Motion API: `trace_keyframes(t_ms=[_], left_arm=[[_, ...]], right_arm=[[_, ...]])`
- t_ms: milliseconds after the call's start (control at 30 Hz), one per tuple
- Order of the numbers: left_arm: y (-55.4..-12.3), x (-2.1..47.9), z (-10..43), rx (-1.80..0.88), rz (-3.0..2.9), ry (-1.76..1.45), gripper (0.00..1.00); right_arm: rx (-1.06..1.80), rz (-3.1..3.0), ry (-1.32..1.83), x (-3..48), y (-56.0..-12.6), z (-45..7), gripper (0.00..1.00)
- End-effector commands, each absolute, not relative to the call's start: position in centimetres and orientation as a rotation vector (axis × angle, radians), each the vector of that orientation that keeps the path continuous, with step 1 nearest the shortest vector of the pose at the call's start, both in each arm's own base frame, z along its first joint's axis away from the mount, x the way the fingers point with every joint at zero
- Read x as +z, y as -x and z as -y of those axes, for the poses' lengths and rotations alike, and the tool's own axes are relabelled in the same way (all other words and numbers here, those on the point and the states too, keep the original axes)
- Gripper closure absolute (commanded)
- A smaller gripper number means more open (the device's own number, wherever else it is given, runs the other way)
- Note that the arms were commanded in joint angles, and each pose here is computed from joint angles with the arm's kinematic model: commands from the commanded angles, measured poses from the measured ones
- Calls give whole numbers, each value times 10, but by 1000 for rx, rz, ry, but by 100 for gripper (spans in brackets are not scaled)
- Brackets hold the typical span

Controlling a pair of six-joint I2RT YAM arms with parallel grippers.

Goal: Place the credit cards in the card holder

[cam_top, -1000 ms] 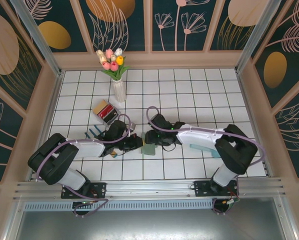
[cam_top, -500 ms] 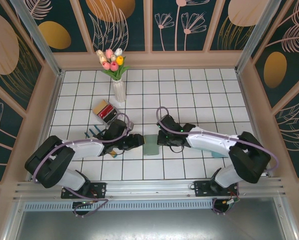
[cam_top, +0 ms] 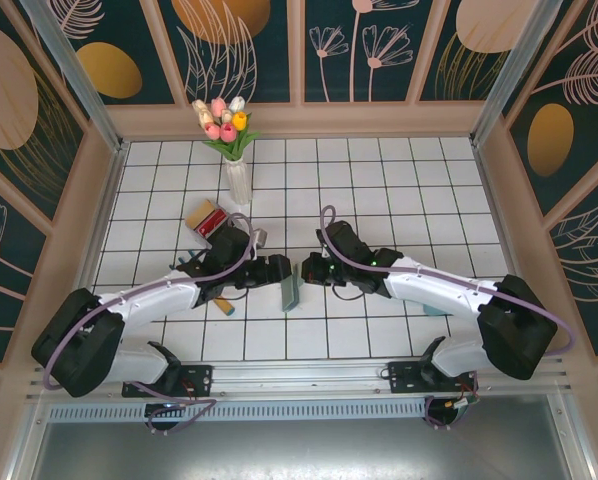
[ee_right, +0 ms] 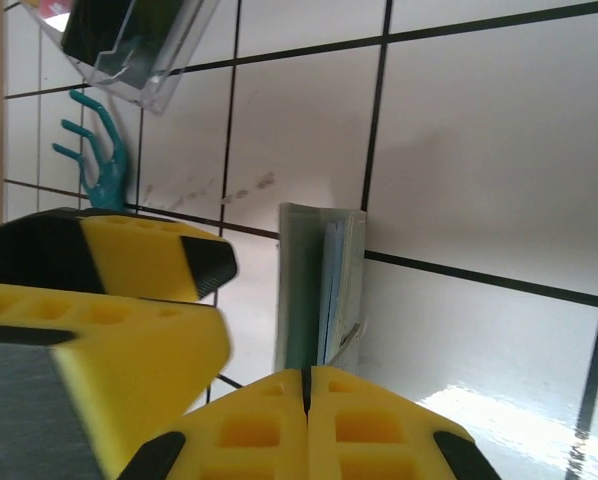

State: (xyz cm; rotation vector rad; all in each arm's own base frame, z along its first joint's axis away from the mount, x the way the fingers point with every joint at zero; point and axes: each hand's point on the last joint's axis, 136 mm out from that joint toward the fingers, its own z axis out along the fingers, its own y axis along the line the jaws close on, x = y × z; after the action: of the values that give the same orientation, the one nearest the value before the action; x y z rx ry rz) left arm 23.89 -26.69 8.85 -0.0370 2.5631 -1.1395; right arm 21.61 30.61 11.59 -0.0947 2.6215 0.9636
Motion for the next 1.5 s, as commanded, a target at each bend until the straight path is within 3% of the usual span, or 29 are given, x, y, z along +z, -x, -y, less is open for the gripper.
trace_keyframes(t_ms=[0,167,267,400,500,700,867,1000,1233,1467], left_arm=[[-235,76,265,-1102,-2627,17,34],[-234,67,264,-1074,-2659,13,39],[-234,64,260,-1044,-2665,13,45],[-231,78,271,-1147,-2625,-44,43],[-228,99,280,-1242,-2566,-114,36],[-251,144,246,-1013,-2407,-40,24],[-288,151,161,-757,-2365,279,14],[-310,142,92,-654,-2301,532,2],[-351,129,25,-660,-2198,832,1],[-388,117,13,-714,-2185,896,1]], right_arm=[[1046,-2573,126,130,-216,-314,96],[1066,-2575,131,129,-215,-316,95],[869,-2645,47,107,-222,-295,94],[511,-2760,-62,61,-223,-254,91],[356,-2812,-83,39,-221,-236,81],[491,-2624,-81,92,-244,-246,44],[773,-2434,-63,144,-270,-269,34],[913,-2383,17,158,-285,-299,28],[979,-2409,131,143,-310,-345,23],[1007,-2446,164,124,-324,-369,23]])
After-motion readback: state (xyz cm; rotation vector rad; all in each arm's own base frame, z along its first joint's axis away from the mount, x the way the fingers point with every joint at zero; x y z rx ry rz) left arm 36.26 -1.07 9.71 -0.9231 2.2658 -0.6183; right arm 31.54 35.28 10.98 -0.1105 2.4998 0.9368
